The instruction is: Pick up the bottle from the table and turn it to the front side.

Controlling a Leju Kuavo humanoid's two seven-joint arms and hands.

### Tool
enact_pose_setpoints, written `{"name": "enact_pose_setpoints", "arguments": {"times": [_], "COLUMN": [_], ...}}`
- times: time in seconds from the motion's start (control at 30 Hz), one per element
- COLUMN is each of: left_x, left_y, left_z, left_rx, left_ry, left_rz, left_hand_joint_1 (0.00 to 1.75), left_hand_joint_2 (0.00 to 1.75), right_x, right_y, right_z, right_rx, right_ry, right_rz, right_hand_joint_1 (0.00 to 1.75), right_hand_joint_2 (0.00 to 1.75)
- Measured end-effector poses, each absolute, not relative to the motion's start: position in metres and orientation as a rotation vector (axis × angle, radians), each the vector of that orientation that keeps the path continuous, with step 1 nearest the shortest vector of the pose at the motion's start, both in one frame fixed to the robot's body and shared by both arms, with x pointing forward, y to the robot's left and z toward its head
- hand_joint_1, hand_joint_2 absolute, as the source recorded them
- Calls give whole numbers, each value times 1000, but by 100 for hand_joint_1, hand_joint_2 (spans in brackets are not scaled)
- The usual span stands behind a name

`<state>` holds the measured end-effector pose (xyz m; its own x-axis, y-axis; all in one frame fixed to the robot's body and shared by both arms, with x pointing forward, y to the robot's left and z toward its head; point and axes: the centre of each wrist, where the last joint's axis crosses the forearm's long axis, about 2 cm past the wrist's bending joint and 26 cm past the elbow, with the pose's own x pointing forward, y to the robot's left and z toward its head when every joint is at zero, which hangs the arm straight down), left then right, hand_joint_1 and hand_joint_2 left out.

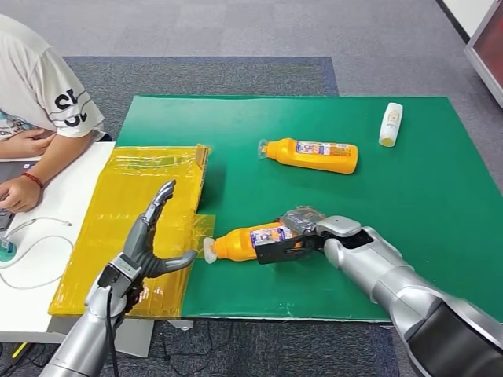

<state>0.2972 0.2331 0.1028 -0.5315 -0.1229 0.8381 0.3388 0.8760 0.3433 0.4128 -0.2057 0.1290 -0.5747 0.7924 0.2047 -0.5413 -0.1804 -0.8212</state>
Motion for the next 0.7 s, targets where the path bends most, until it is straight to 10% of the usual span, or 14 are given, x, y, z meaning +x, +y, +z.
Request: {"name": "enact_pose_setpoints", "arguments": {"times": [0.7], "left_x": [292], "left_y": [234], "left_z": [97], "left_rx": [-172], "left_ry": [-2030], "left_rz": [-593], "left_hand_joint_1": [0], "left_hand_joint_2": [175], "right_x": [343], "right_y": [-285], "right_z": [65], "right_rx": [282], "right_ry": [-1650], "right_rz": [889], "right_hand_joint_1": [175], "right_hand_joint_2": [175]}}
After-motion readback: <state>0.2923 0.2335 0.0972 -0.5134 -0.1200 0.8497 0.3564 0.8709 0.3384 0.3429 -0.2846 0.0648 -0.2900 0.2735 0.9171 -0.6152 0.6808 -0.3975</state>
